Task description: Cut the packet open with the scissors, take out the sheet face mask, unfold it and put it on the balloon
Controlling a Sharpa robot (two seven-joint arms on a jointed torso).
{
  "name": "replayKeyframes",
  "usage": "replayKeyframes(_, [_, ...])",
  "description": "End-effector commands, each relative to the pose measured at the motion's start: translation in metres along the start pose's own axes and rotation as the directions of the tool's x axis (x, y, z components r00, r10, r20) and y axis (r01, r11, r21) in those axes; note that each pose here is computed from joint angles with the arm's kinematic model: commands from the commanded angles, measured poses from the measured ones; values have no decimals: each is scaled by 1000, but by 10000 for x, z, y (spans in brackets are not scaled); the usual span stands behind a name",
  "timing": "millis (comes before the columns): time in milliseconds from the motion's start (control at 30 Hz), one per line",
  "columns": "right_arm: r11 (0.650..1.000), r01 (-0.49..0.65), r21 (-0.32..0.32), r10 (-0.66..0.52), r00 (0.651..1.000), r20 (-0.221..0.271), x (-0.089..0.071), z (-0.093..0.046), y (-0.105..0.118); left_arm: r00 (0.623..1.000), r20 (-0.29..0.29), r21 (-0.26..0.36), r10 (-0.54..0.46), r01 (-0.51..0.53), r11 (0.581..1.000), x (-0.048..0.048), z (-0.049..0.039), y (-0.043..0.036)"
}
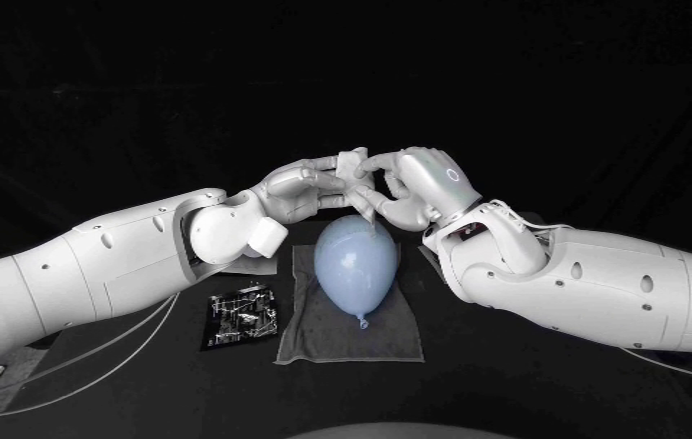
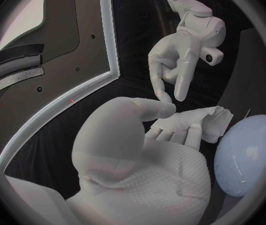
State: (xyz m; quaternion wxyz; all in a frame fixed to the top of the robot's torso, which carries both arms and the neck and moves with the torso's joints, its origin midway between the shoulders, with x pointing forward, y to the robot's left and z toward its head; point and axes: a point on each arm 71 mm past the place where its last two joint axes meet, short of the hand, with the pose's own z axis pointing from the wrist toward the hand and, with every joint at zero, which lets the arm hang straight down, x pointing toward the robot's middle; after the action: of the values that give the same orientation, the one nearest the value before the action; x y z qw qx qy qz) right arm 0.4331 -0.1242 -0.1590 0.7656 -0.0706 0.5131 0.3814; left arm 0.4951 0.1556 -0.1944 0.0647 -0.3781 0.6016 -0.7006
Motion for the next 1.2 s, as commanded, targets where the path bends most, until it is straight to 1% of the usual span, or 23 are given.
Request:
replayKeyframes(33, [999, 25, -20, -25, 999, 24, -16, 38, 2, 999, -36, 12, -29, 30, 999, 39, 13, -14])
replayKeyframes(300, [997, 56, -54, -55, 998, 26, 18, 108, 6, 998, -42, 6, -37, 37, 999, 51, 16, -8])
replayKeyframes(500, [994, 84, -63, -83, 996, 15, 57, 156, -11, 998, -45, 4, -38, 39, 999, 58, 18, -5])
replayKeyframes(633, [993, 93, -67, -92, 996, 19, 67, 174, -18, 998, -44, 3, -39, 39, 999, 56, 16, -6])
replayKeyframes(667, [993, 93, -68, -92, 995, 23, 65, 175, -16, 998, -44, 4, -38, 39, 999, 55, 15, -6])
replayKeyframes(833, [993, 76, -88, -69, 994, 82, -6, 140, 10, 999, -31, 4, -36, 36, 999, 42, 8, -9])
replayKeyframes(933, [993, 67, -98, -57, 993, 101, -45, 111, 23, 999, -19, 6, -35, 35, 999, 29, 5, -11])
replayKeyframes(1100, [994, 53, -99, -42, 993, 112, -88, 74, 34, 999, 2, 8, -34, 34, 999, 9, 1, -13])
replayKeyframes(1200, [997, 33, -76, -24, 993, 112, -118, 56, 16, 999, 19, 5, -29, 29, 1000, -4, 1, -11])
